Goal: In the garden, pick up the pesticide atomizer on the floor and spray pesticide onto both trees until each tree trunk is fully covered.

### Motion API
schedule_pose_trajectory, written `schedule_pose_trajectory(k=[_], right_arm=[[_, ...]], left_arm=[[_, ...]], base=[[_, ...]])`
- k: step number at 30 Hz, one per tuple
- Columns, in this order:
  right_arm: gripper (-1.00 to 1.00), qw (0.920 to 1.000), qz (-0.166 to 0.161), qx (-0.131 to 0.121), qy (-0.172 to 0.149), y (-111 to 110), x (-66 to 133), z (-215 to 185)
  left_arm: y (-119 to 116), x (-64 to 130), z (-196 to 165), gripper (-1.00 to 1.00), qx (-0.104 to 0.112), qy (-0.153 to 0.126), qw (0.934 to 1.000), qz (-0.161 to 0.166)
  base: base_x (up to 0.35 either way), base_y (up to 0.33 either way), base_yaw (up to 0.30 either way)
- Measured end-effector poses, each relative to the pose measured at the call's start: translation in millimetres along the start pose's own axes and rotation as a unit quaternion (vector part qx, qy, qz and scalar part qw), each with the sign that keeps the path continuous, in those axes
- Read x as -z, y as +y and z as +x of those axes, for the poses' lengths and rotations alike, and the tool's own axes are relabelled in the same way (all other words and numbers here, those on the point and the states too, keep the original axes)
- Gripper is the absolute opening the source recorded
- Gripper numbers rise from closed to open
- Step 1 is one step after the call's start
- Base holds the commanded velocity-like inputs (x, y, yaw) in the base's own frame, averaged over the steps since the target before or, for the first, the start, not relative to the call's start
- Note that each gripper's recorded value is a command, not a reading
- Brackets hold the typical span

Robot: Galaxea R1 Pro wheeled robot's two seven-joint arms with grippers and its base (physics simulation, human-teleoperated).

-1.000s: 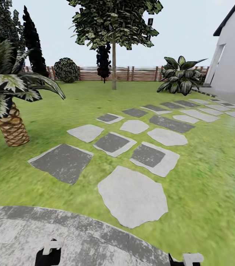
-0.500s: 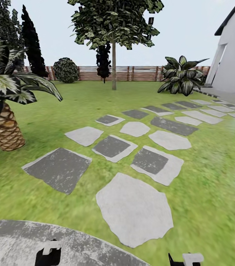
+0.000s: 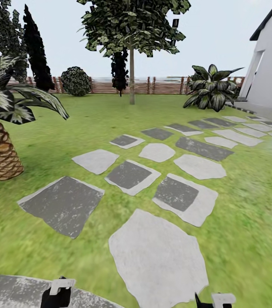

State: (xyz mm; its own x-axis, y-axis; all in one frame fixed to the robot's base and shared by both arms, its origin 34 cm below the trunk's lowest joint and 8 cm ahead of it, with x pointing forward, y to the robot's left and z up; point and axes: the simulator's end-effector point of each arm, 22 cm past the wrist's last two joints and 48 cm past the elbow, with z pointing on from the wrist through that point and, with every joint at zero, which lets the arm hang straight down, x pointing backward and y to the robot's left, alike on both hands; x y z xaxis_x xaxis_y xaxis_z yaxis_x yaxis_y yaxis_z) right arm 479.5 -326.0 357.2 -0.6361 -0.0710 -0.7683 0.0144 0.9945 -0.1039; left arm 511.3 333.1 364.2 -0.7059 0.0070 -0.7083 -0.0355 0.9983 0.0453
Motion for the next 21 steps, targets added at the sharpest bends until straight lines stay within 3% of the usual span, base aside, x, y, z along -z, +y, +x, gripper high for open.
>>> schedule_pose_trajectory(k=[21], right_arm=[[1.00, 1.0000, 0.000, 0.000, 0.000, 0.0, 0.2, 0.4]], left_arm=[[0.0, 0.0, 0.0, -1.00, 0.000, 0.000, 1.0000, 0.000]], base=[[0.338, 0.000, 0.000]])
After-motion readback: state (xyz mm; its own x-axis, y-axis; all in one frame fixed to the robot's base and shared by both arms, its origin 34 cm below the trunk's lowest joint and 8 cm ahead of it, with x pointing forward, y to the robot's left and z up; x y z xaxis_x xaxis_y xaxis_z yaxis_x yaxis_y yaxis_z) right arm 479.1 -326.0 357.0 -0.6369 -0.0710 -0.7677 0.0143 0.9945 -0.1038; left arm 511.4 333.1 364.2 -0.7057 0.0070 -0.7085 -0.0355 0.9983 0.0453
